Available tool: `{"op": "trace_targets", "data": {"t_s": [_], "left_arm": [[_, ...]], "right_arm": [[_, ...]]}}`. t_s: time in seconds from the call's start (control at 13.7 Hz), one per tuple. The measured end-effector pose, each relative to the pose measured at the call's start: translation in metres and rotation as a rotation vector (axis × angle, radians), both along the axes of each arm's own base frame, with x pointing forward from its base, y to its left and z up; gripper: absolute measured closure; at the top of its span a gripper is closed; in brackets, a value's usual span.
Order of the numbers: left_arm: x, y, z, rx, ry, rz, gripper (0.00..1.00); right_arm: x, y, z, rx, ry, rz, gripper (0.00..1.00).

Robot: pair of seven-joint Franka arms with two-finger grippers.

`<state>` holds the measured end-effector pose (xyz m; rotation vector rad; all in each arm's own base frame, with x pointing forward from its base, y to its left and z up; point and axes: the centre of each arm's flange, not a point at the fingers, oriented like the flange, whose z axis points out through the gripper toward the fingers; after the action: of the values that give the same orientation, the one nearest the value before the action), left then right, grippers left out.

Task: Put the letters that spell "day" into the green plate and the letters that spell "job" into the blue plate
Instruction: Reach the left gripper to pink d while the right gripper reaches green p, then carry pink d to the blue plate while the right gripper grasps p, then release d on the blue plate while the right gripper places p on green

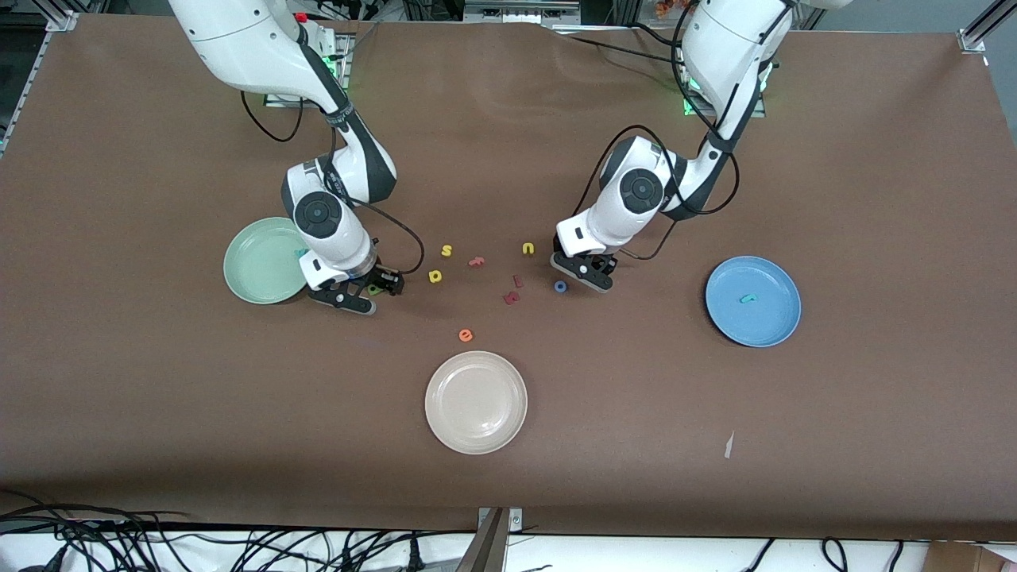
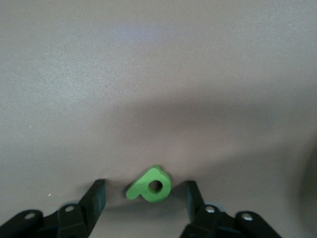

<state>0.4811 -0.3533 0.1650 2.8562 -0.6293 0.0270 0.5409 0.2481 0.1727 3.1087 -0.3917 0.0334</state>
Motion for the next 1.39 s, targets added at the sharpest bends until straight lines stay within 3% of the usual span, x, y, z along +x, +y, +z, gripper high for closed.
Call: {"op": "trace_targets", "data": {"t_s": [0.07, 0.22, 0.51, 0.73, 0.88, 1.25, 1.39], "left_arm": [[0.0, 0.0, 0.001, 0.001, -0.002, -0.001, 0.69], [0.005, 0.006, 0.001, 0.005, -0.007, 0.01, 0.69], [0.04, 0.054, 0.01, 0.024, -0.014, 0.065, 0.69], [0.082, 0.136, 0.048, 0.022, 0.01, 0.075, 0.69], [0.097, 0.201, 0.076, 0.02, 0.046, 0.064, 0.69], [0.09, 0.342, 0.08, 0.026, 0.144, -0.031, 0.69], [0.08, 0.351, 0.069, 0.025, 0.167, -0.041, 0.55]], "right_arm": [[0.002, 0.0, 0.002, 0.002, -0.005, 0.003, 0.43], [0.004, -0.001, 0.005, 0.003, -0.008, 0.007, 0.64], [0.004, -0.001, 0.004, 0.004, -0.008, 0.01, 0.64], [0.004, -0.001, 0.004, 0.004, -0.008, 0.012, 0.64], [0.004, -0.002, 0.005, 0.004, -0.009, 0.026, 0.64], [0.011, -0.008, 0.025, -0.017, 0.031, 0.071, 0.64], [0.019, -0.029, 0.049, -0.042, 0.072, 0.136, 0.64]]}}
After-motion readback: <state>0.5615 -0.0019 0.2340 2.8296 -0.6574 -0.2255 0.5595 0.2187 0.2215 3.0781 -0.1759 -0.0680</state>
